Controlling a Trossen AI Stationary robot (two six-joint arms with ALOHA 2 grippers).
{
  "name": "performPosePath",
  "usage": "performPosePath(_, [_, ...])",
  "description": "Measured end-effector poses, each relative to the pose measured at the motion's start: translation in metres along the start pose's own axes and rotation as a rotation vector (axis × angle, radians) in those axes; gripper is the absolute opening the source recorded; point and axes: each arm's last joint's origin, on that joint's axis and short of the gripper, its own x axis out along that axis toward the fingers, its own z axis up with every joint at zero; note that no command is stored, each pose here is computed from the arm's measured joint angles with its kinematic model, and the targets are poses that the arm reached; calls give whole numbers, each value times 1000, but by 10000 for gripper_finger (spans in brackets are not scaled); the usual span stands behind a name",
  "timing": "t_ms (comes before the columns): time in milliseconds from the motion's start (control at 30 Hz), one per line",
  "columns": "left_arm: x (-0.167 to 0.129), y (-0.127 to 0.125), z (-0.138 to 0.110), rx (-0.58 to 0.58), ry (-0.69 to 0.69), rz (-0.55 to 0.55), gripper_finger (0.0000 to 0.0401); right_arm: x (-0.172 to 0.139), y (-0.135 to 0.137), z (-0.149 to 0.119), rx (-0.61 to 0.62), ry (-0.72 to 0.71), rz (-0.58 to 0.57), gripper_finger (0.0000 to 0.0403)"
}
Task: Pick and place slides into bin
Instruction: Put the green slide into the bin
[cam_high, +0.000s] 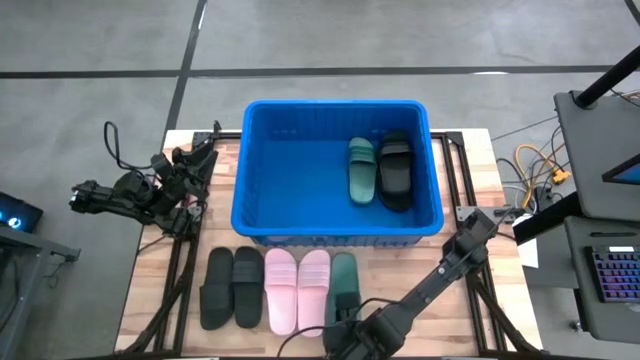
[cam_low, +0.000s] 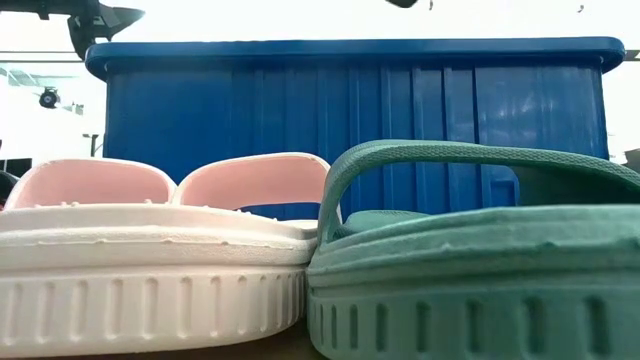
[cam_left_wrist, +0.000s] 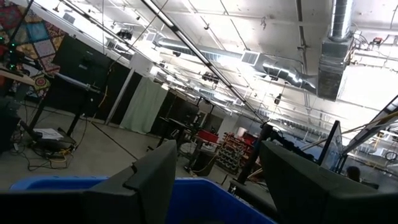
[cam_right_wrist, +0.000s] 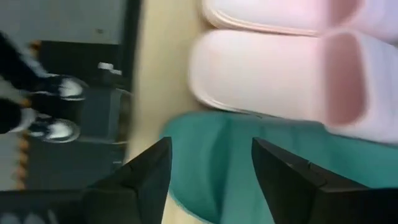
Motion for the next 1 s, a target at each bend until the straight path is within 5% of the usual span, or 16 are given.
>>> performPosePath(133, [0, 0, 0, -1, 0, 0, 217, 4, 0, -10, -23, 45, -114, 207])
performPosePath(1000, [0, 0, 0, -2, -1, -5, 217, 51, 35, -50, -183, 11, -363, 187])
